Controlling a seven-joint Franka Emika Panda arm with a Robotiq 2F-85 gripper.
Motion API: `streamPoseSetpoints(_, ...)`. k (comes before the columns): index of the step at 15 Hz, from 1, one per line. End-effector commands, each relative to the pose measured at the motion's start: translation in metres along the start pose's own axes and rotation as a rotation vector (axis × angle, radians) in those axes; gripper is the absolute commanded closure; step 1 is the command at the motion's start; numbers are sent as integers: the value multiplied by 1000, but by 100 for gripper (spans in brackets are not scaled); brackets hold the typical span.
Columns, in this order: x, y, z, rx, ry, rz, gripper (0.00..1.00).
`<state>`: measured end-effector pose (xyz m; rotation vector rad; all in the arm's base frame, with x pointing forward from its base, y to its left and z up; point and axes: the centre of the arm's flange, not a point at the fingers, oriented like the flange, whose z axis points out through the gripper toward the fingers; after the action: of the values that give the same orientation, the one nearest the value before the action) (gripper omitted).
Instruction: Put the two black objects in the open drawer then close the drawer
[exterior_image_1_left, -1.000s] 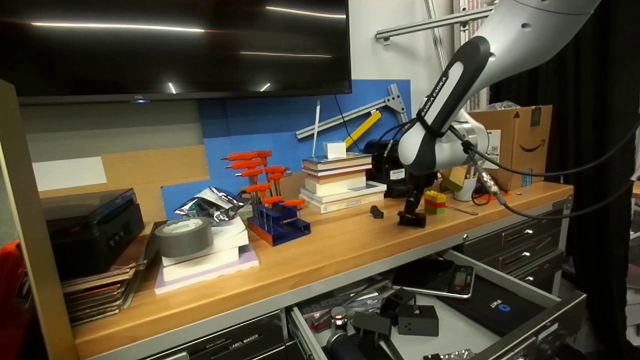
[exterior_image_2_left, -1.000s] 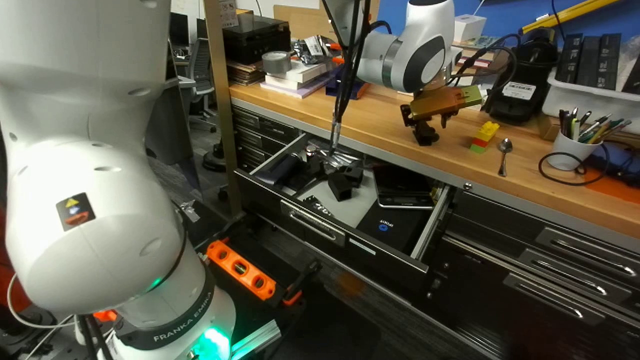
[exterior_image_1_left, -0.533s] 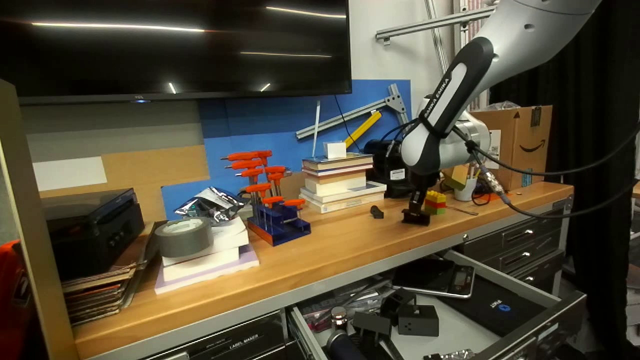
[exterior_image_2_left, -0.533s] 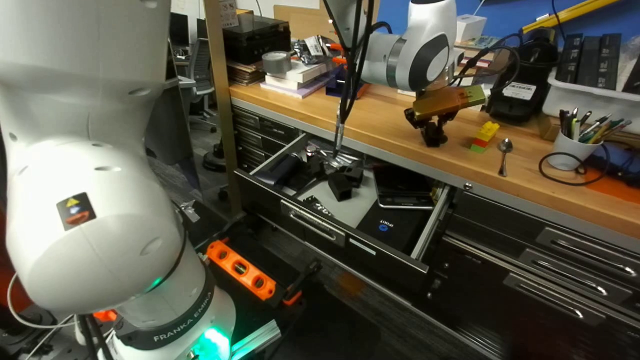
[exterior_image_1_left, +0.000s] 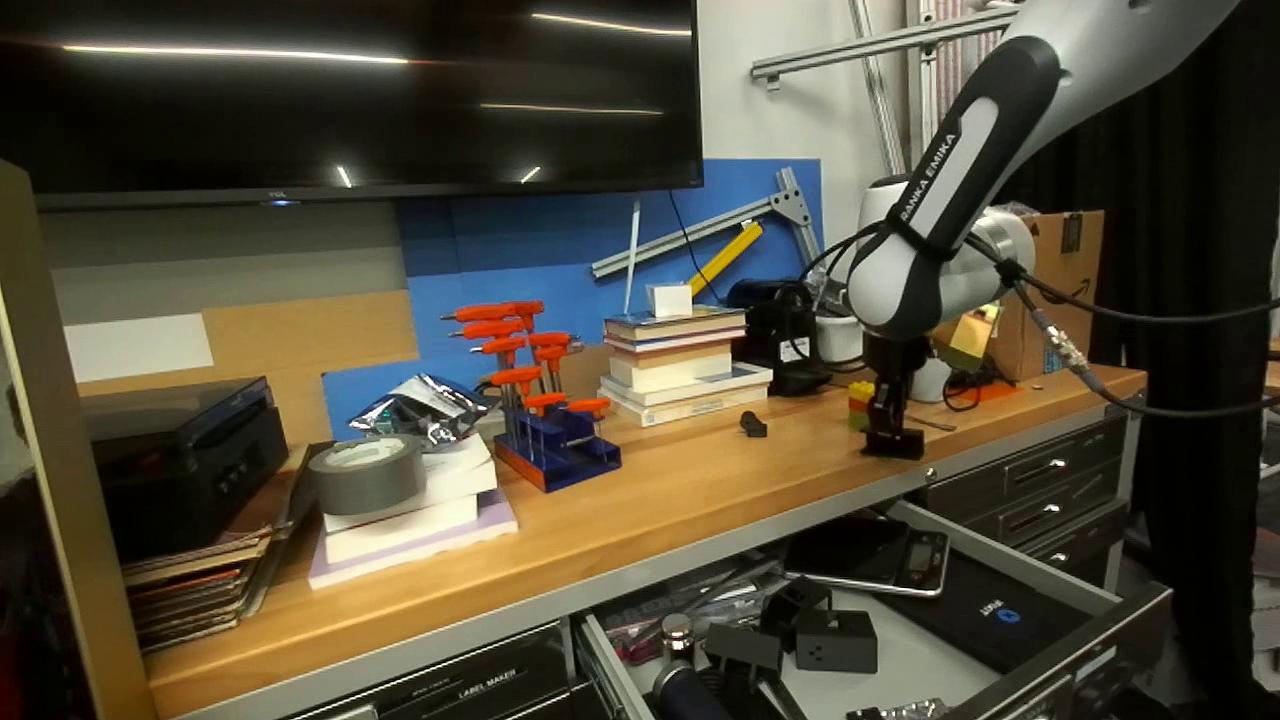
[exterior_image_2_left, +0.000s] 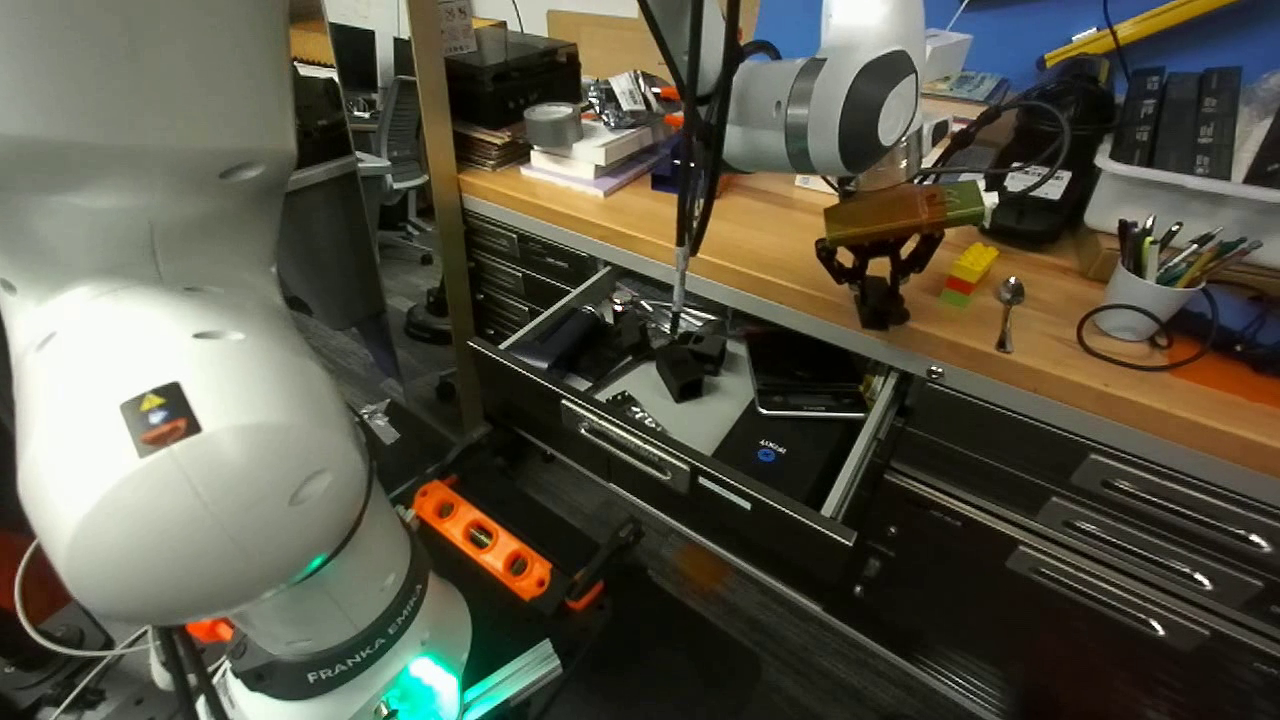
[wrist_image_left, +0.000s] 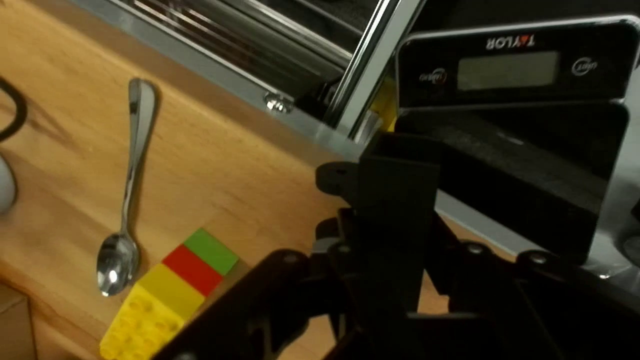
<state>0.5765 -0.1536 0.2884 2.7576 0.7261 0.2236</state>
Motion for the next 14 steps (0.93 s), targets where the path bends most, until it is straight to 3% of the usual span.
streamPoseSetpoints(1,-38,-51,-23,38,-80,37,84)
streamPoseSetpoints(7,-72,-127,-18,148,-169,142,84)
streamPoseSetpoints(14,-81,-183,-11,228,-191,302,84)
